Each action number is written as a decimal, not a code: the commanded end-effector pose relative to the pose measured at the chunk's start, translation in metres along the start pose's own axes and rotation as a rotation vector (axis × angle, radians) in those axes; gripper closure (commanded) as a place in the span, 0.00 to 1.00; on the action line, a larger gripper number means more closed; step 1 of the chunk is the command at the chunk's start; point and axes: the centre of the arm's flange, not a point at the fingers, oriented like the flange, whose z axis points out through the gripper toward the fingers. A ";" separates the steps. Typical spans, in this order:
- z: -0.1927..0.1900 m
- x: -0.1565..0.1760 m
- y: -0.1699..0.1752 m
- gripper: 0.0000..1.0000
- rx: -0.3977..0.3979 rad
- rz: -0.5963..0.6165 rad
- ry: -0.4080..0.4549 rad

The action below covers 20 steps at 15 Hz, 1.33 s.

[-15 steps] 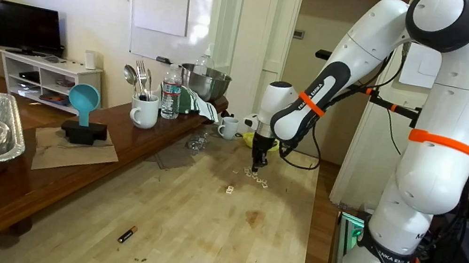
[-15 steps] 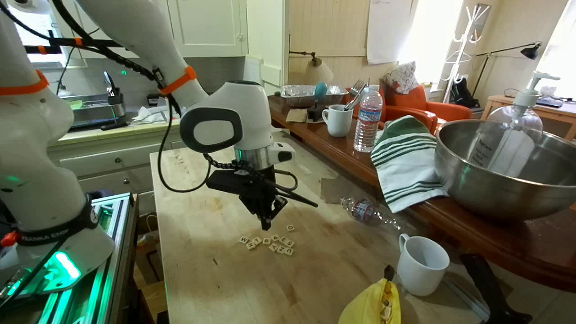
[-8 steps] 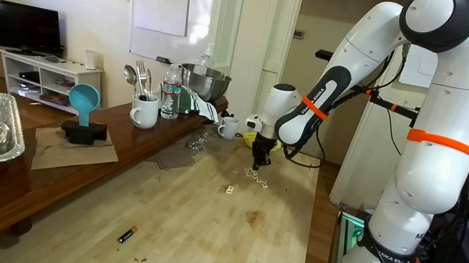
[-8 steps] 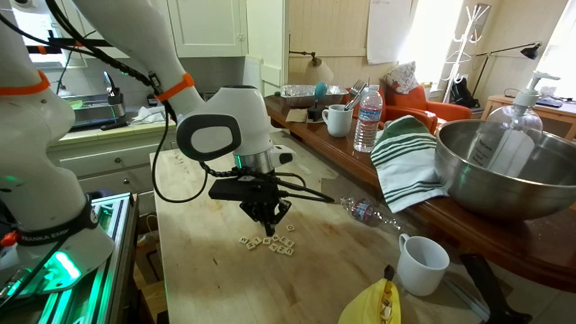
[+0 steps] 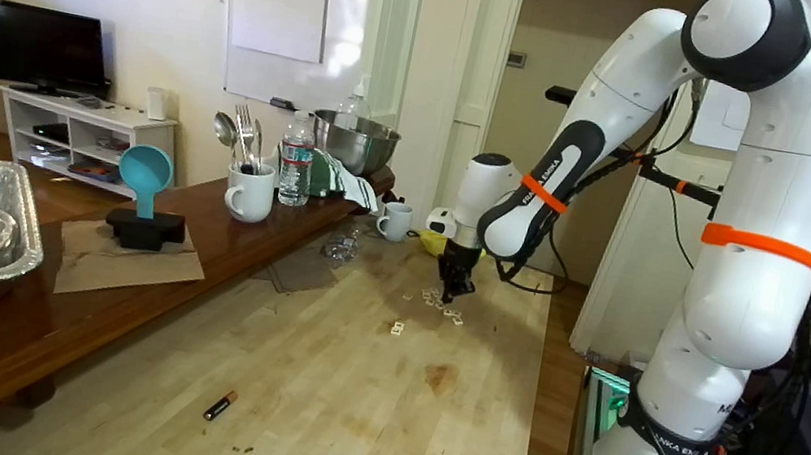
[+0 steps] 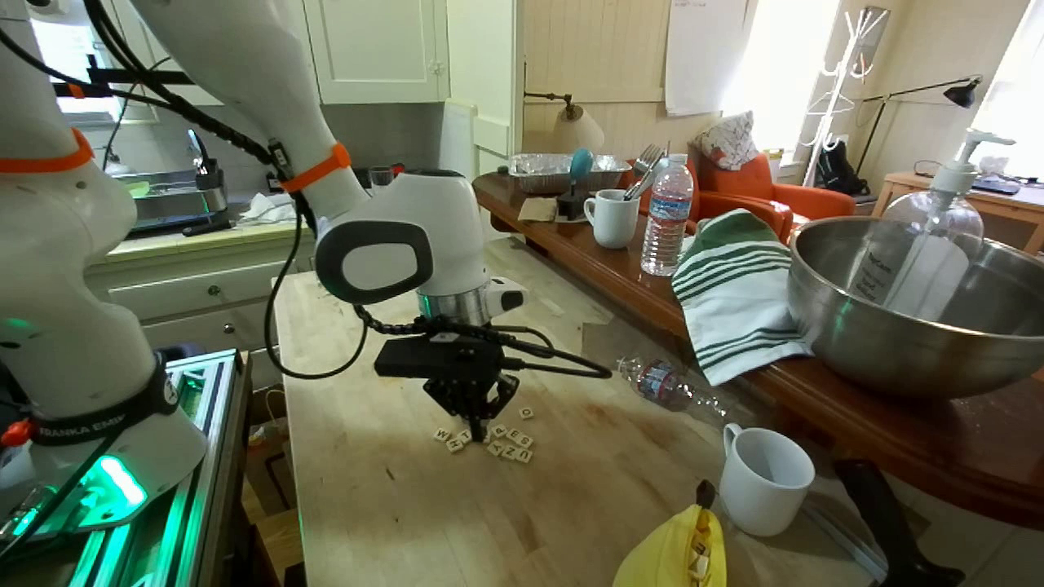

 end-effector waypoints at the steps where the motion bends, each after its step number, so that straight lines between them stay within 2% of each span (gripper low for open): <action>1: 0.010 -0.007 -0.001 1.00 -0.020 -0.043 -0.002; 20: 0.021 0.003 0.002 1.00 -0.037 -0.064 -0.001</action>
